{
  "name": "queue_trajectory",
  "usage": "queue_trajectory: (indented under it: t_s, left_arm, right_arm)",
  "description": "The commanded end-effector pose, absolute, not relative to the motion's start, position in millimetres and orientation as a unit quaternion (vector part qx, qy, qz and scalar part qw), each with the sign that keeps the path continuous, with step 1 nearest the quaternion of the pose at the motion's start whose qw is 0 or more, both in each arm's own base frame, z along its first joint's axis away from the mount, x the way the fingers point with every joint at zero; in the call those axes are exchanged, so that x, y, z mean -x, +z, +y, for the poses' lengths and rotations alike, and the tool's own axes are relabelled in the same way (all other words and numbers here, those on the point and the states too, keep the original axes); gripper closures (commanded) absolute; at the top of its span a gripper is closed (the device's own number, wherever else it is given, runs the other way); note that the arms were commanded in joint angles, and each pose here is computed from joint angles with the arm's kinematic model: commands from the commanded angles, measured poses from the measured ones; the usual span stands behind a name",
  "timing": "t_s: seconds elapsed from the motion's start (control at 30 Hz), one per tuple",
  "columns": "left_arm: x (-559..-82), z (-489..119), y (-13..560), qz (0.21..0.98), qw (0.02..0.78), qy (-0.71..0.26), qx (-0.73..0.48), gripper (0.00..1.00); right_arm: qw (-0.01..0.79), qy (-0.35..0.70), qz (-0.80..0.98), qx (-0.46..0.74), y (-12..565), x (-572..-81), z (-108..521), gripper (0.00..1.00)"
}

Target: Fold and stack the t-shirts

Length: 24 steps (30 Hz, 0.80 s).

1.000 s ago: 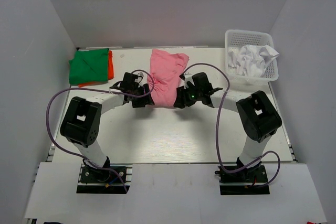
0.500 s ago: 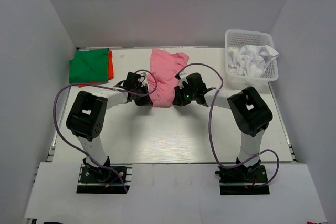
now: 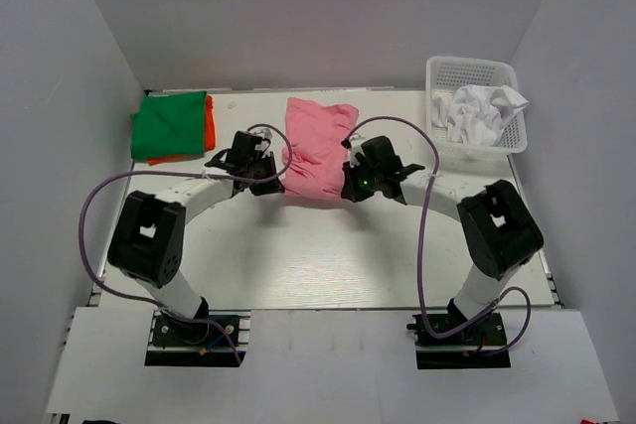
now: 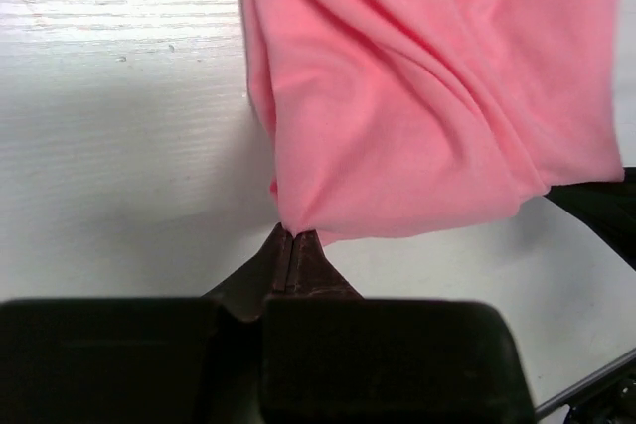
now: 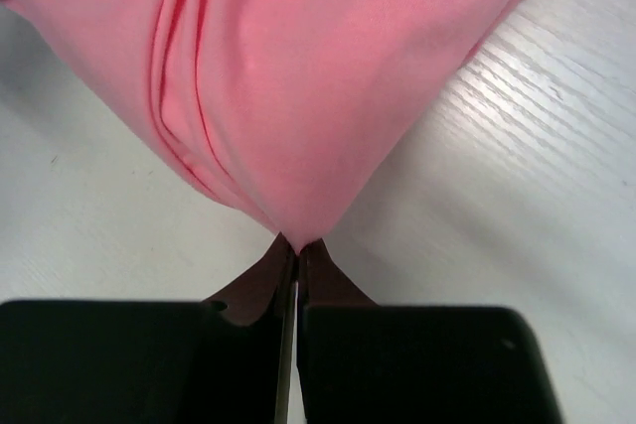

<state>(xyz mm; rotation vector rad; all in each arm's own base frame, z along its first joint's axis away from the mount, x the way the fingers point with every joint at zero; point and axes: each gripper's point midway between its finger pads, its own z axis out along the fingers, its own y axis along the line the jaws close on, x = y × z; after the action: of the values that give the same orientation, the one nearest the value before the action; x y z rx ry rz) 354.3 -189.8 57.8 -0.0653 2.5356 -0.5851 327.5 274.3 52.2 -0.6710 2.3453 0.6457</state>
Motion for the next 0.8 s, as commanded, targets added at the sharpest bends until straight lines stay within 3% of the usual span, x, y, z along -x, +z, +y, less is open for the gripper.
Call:
queue_trajectory:
  t_s: [0.0, 0.33, 0.57, 0.6, 0.63, 0.67, 0.7, 0.73, 0.77]
  left_arm:
    - [-349, -174, 83, 0.934, 0.299, -0.193, 0.035, 1.0]
    - [-283, -179, 34, 0.95, 0.197, -0.238, 0.046, 1.0]
    - [-252, -170, 14, 0.966, 0.154, -0.202, 0.05, 0.99]
    - [-244, -168, 12, 0.969, 0.137, -0.199, 0.051, 0.93]
    - [-247, -168, 18, 0.969, 0.144, -0.197, 0.051, 0.71]
    - [-248, -169, 23, 0.969, 0.147, -0.194, 0.048, 0.56]
    - [-244, -165, 28, 0.97, 0.148, -0.188, 0.054, 0.39]
    - [-252, -163, 37, 0.968, 0.165, -0.181, 0.056, 0.1]
    - [-254, -162, 44, 0.966, 0.174, -0.178, 0.062, 0.02]
  right_arm:
    - [0.28, 0.189, 0.91, 0.24, 45, -312, 240, 1.0]
    - [0.216, 0.192, 0.933, 0.215, 6, -272, 223, 1.0]
    - [0.205, 0.169, 0.942, 0.206, 0, -262, 207, 0.99]
    - [0.201, 0.171, 0.942, 0.207, 0, -259, 208, 0.99]
    - [0.2, 0.178, 0.94, 0.211, 2, -258, 210, 0.95]
    - [0.199, 0.179, 0.94, 0.212, 6, -256, 210, 0.9]
    - [0.201, 0.179, 0.938, 0.218, 10, -255, 209, 0.73]
    - [0.205, 0.18, 0.936, 0.224, 14, -255, 210, 0.69]
    - [0.22, 0.193, 0.928, 0.232, 28, -256, 215, 0.64]
